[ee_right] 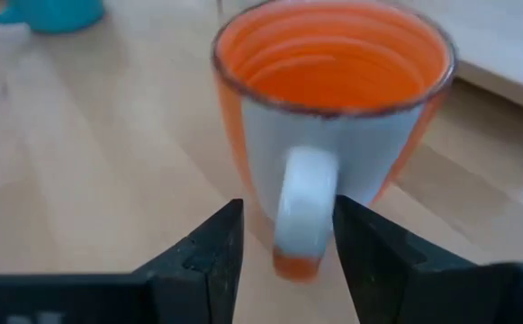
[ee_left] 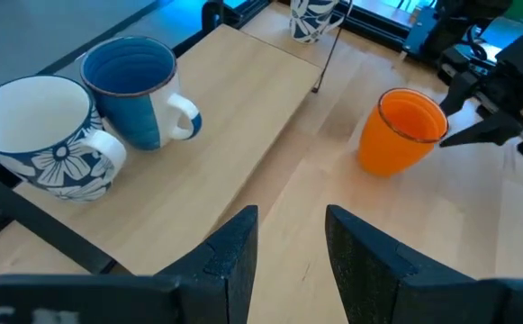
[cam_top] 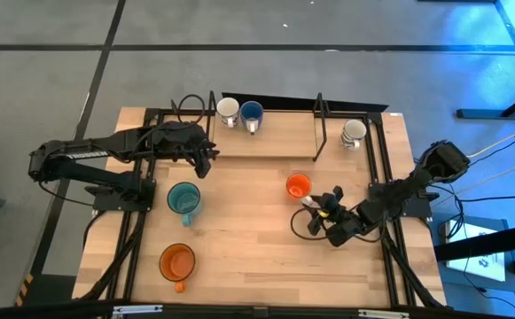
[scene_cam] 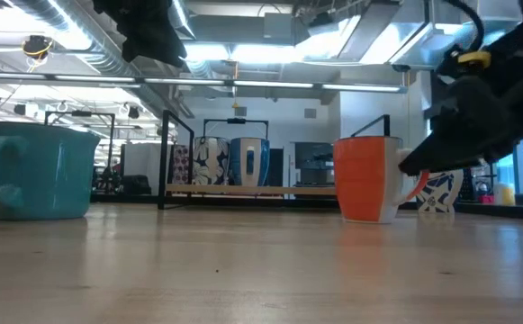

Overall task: Place coffee mugs
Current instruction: Put the right orange mug on the shelf

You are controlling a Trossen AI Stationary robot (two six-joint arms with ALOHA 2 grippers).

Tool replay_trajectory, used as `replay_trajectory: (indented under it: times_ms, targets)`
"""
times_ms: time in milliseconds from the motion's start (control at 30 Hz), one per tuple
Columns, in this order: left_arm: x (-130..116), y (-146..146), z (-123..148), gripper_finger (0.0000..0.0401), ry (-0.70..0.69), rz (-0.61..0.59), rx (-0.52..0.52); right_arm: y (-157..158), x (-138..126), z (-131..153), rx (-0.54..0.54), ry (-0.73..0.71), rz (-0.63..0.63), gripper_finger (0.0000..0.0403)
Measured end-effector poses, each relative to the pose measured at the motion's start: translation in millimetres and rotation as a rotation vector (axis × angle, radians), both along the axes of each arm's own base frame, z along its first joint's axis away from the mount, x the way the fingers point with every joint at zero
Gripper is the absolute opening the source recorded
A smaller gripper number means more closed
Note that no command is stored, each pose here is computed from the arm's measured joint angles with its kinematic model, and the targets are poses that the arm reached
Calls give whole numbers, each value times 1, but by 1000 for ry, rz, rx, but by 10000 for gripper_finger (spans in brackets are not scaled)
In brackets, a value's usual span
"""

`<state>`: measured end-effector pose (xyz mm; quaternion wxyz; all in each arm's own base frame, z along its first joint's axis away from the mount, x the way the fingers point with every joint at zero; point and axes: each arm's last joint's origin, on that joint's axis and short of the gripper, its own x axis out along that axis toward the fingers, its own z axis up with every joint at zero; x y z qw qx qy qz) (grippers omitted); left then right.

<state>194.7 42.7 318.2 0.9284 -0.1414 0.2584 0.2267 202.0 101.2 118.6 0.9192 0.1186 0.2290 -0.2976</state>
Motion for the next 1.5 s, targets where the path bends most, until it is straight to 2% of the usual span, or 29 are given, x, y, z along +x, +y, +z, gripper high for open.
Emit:
replay_trajectory:
  times_ms: [133,367,500,667,933,1167,1333,1500]
  targets:
    - [0,0,0,126,0,0,0,-4,2,-1,-6,5,-21,131]
    - [0,0,0,126,2,15,10,-3,2,-1,-12,14,-7,30]
    - [0,0,0,126,2,15,10,-2,5,2,-13,15,-3,31]
    - [0,0,0,126,3,15,11,0,22,20,-10,2,-35,31]
    - [0,0,0,126,0,-9,-4,-15,64,71,-63,-34,-206,31]
    - [0,-1,0,126,-4,-33,-19,-50,121,102,-97,18,-381,31]
    - [0,-1,0,126,-1,-33,-20,-83,163,114,-66,12,-495,31]
    - [0,-1,0,126,-3,-33,-20,-118,181,119,-56,-4,-634,31]
